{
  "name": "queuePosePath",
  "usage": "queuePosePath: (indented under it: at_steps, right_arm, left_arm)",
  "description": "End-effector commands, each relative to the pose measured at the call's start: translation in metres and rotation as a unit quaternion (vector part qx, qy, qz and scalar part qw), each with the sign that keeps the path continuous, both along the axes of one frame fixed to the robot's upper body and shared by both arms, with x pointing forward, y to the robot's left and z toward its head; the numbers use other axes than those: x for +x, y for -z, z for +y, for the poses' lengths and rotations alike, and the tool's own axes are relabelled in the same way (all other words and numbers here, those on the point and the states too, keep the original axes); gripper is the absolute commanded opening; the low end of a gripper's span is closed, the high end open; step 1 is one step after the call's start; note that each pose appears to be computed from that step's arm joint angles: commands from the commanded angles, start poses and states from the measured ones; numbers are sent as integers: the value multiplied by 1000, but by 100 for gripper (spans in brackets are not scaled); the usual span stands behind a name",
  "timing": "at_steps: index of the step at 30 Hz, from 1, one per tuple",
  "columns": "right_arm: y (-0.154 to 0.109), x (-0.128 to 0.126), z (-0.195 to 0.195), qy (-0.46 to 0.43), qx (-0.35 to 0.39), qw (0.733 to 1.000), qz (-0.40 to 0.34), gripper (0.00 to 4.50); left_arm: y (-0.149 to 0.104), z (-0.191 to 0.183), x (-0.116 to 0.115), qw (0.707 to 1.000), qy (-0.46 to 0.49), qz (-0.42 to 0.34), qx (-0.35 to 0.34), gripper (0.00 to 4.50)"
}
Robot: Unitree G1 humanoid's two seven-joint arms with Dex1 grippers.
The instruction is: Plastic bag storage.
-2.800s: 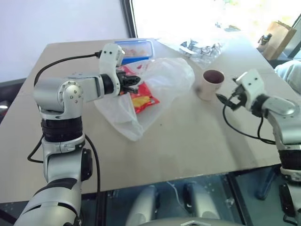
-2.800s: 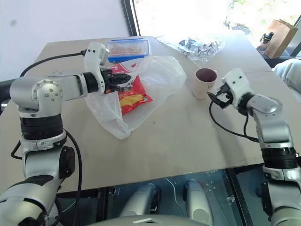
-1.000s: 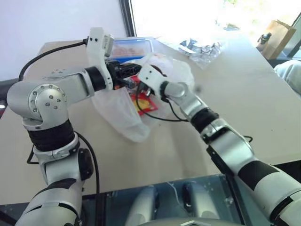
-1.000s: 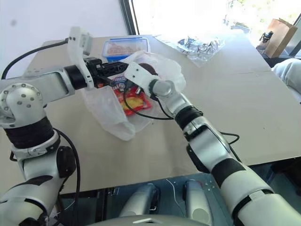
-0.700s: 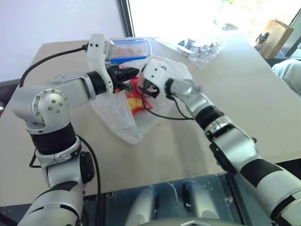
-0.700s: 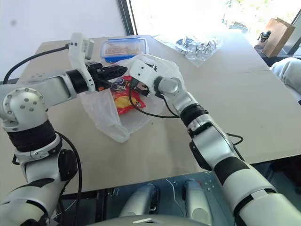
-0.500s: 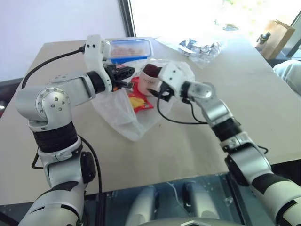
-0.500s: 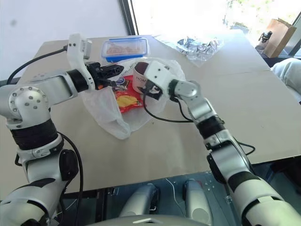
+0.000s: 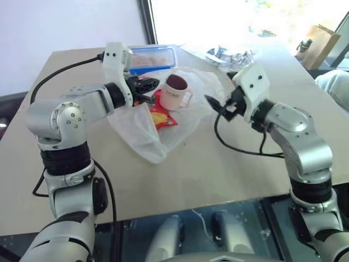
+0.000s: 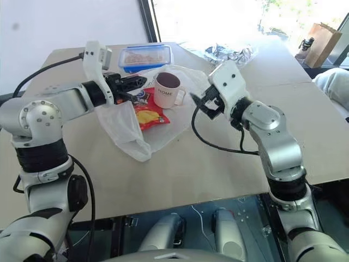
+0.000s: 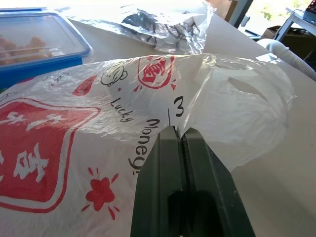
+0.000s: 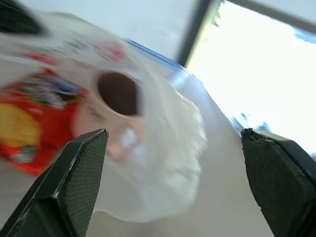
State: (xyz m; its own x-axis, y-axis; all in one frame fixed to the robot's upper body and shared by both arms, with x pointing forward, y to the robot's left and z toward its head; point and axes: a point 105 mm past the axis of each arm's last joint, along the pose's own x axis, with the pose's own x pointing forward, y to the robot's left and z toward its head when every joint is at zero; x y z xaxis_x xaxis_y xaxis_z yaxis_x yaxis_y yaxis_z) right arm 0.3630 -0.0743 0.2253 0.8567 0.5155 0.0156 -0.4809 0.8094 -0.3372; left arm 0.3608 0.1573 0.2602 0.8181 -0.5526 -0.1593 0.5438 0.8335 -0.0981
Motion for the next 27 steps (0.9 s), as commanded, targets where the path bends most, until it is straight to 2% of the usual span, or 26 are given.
queuePosePath:
  at_steps: [1,3,4,5,7,8,11,13,16,19,20,21,23,27]
  right_arm:
    - [6,17,1,32,6,999,-7,437]
    - [7,24,1,35,10,999,-14,387]
    - [5,26,2,32,14,999,-20,336]
    - [2,26,3,29,14,999,-27,312]
    - [-1,27,4,22,16,999,-35,211]
    - [-4,27,4,20,19,999,-39,175]
    - [-9,26,3,13,27,999,-46,19]
    - [-11,26,3,7,25,998,-48,8]
    - [-11,27,4,0,22,999,-48,0]
    - [-11,27,4,-6,23,999,-45,0]
    - [-10,27,4,-7,22,999,-44,0]
    - [-9,28,5,-9,22,999,-42,0]
    - [-7,29,5,-11,20,999,-39,0]
    - [-5,31,6,-16,18,999,-38,0]
  left_arm:
    - [-16,2,-1,999,4,-34,8,0]
    - [-17,3,-2,999,5,-38,13,0]
    - [-16,4,-3,999,4,-38,14,0]
    - [-16,5,-4,999,4,-37,15,0]
    - [-14,6,-5,999,4,-36,19,0]
    - [-14,6,-6,999,7,-39,16,0]
    - [-14,4,-11,998,24,-61,18,0]
    - [-12,1,-20,997,63,-53,3,0]
    - [-28,0,-35,991,107,-71,-42,67]
    - [-39,-6,-63,972,205,-41,-110,202]
    - [-40,-9,-78,959,251,-24,-126,291]
    - [-38,-8,-100,941,310,6,-139,291]
    - [-30,4,-134,919,362,59,-146,291]
    - [5,18,-181,908,365,162,-124,291]
